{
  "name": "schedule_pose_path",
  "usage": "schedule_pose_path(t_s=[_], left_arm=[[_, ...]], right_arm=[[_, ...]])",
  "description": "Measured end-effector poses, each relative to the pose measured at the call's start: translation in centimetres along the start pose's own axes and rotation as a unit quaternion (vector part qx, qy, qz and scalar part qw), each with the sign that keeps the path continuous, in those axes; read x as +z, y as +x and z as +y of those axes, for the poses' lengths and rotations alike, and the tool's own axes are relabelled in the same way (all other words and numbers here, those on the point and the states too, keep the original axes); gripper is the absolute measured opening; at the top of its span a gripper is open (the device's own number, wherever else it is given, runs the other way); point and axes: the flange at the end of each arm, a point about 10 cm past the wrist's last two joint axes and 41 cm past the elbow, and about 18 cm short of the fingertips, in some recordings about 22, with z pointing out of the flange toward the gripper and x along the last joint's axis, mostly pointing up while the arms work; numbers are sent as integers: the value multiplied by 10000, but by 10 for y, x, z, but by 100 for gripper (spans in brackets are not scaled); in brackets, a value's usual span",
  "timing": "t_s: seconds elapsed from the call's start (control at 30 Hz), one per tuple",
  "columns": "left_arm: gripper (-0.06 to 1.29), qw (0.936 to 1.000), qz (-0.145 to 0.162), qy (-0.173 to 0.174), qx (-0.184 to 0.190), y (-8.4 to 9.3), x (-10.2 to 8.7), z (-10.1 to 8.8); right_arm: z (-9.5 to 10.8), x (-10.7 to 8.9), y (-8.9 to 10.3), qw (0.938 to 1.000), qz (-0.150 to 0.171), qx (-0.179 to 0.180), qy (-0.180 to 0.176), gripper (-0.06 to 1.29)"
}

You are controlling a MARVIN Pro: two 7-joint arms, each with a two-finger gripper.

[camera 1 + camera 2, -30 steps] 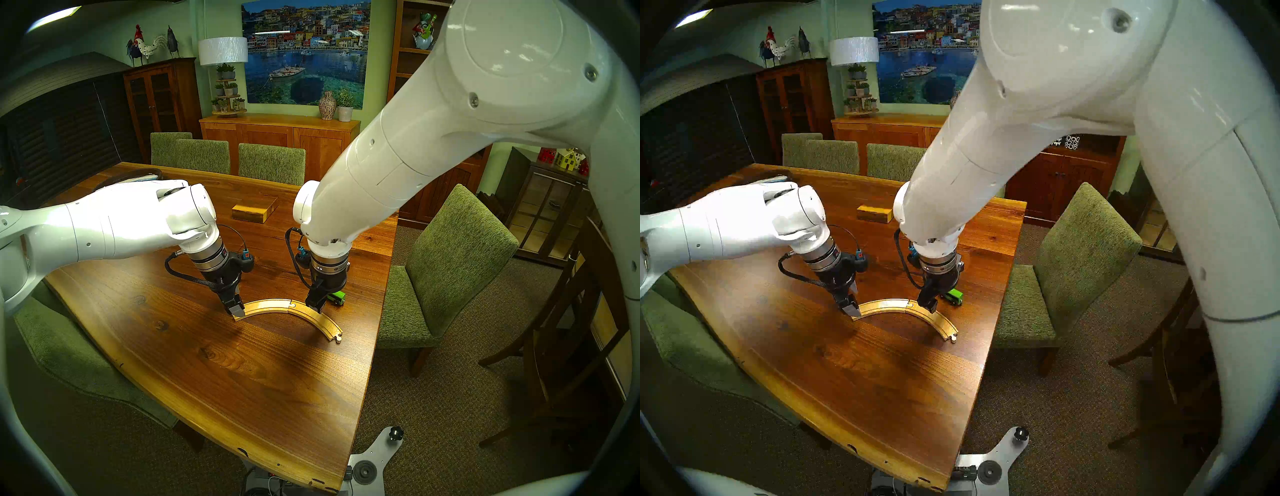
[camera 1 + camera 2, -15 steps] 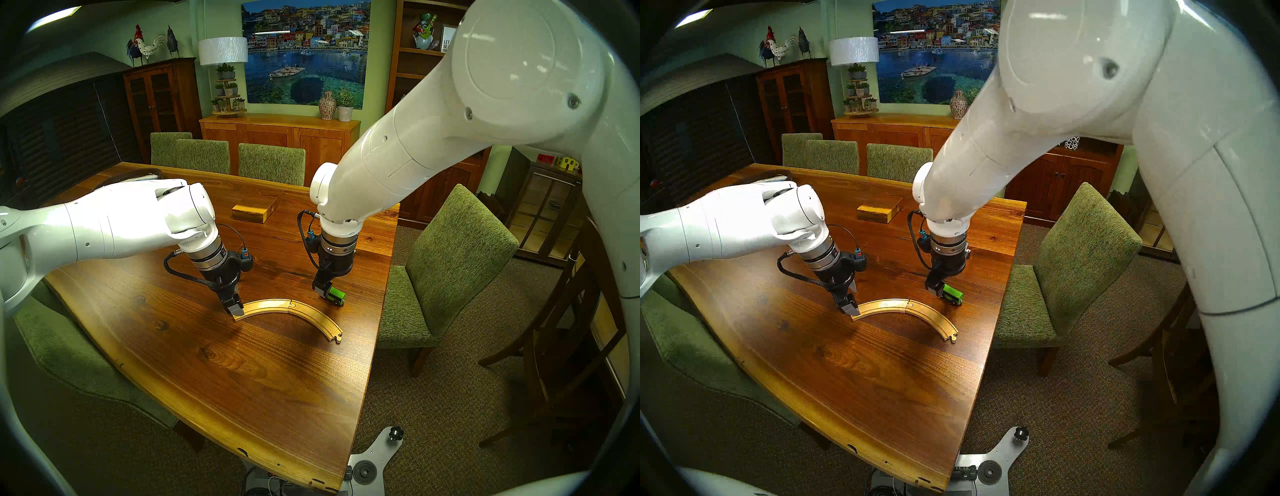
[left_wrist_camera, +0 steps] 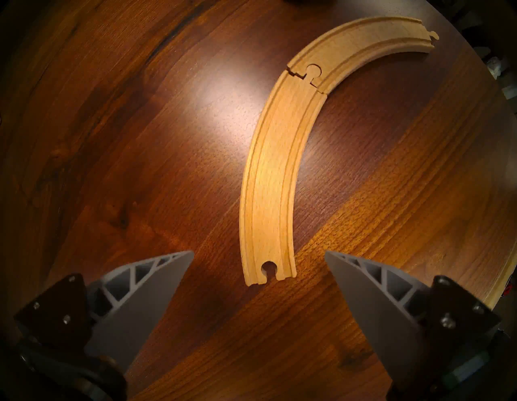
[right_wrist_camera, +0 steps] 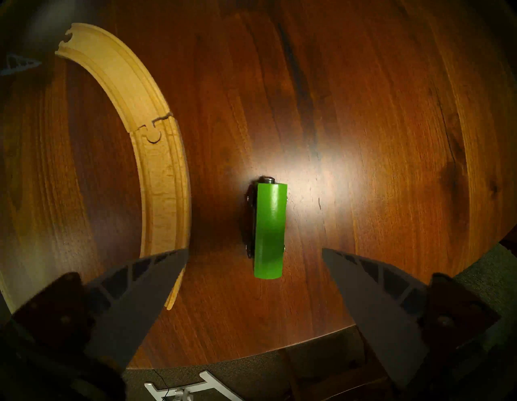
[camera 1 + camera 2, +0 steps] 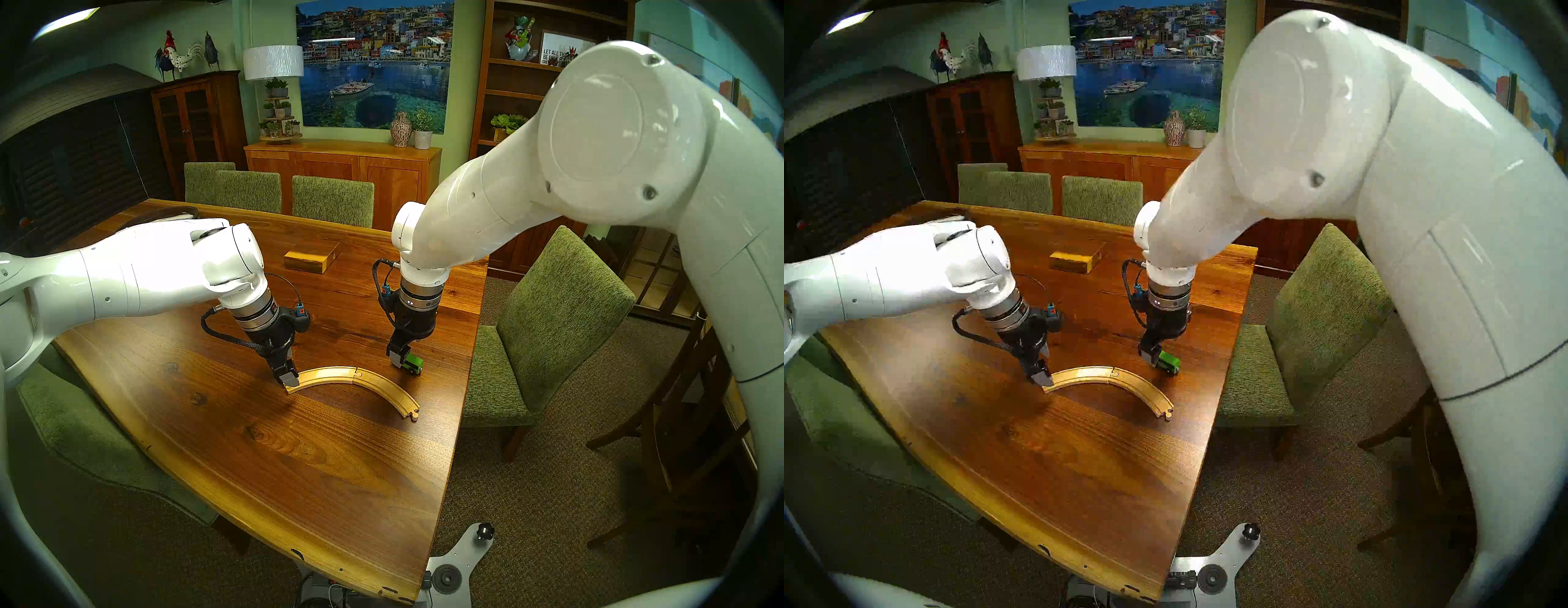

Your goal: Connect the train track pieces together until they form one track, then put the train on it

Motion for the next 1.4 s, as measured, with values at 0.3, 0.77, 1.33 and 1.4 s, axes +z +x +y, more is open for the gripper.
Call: schedule_pose_path(t_s=[0.3,0.77,1.33,1.4], left_arm=[[123,10000,0,2,-3,0,0,0],[123,10000,2,17,-3,1,-1,0],[123,10000,1,22,-4,1,-1,-1],[123,10000,1,22,-4,1,-1,-1]], right_arm=[[7,14,3,9998,-124,-8,142,121],[5,38,5,9992,-302,-51,268,121],[1,41,4,9987,-438,-37,268,5],[-2,40,2,9984,-479,-34,285,5]])
